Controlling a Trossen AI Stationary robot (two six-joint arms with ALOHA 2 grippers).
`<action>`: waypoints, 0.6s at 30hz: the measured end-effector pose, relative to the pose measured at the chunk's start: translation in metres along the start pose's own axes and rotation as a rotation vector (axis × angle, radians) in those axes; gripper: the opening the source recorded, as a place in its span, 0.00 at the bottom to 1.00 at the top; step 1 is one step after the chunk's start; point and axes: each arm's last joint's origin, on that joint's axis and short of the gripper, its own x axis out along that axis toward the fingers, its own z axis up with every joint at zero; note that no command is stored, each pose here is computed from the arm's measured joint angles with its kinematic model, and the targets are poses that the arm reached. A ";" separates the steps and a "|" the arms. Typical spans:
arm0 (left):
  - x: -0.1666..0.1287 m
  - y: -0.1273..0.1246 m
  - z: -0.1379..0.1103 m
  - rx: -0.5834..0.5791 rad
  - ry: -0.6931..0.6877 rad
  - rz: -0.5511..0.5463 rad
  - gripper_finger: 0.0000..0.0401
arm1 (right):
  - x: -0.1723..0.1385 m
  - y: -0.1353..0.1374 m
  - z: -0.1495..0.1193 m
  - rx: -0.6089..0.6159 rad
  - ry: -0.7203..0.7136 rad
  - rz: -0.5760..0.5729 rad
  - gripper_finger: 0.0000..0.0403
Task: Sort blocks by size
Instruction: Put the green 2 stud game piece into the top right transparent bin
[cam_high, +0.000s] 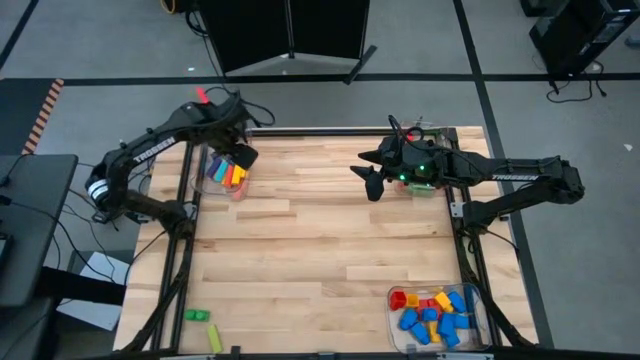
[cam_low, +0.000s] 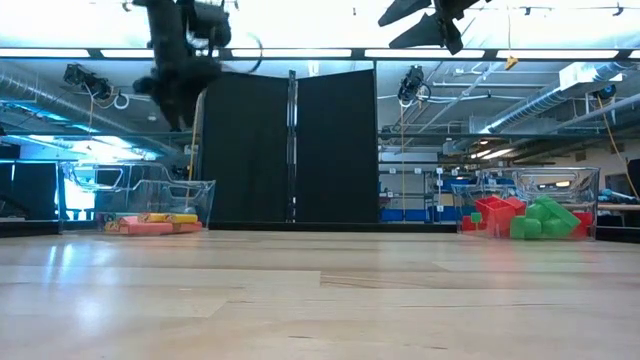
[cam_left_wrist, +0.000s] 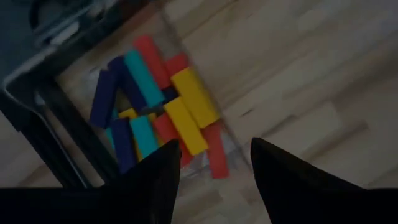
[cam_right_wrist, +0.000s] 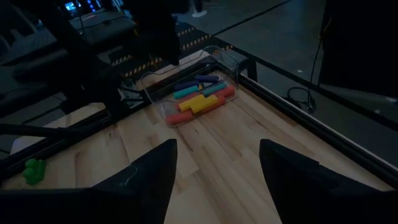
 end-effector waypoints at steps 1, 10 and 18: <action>-0.007 -0.006 -0.001 0.013 -0.013 0.002 0.50 | 0.000 0.000 0.000 0.000 0.000 0.000 0.59; -0.050 -0.067 -0.026 0.123 -0.133 -0.019 0.50 | 0.000 0.000 -0.006 -0.013 0.084 0.043 0.59; -0.069 -0.106 -0.077 0.233 -0.092 -0.090 0.50 | -0.001 -0.002 -0.012 -0.018 0.146 0.045 0.60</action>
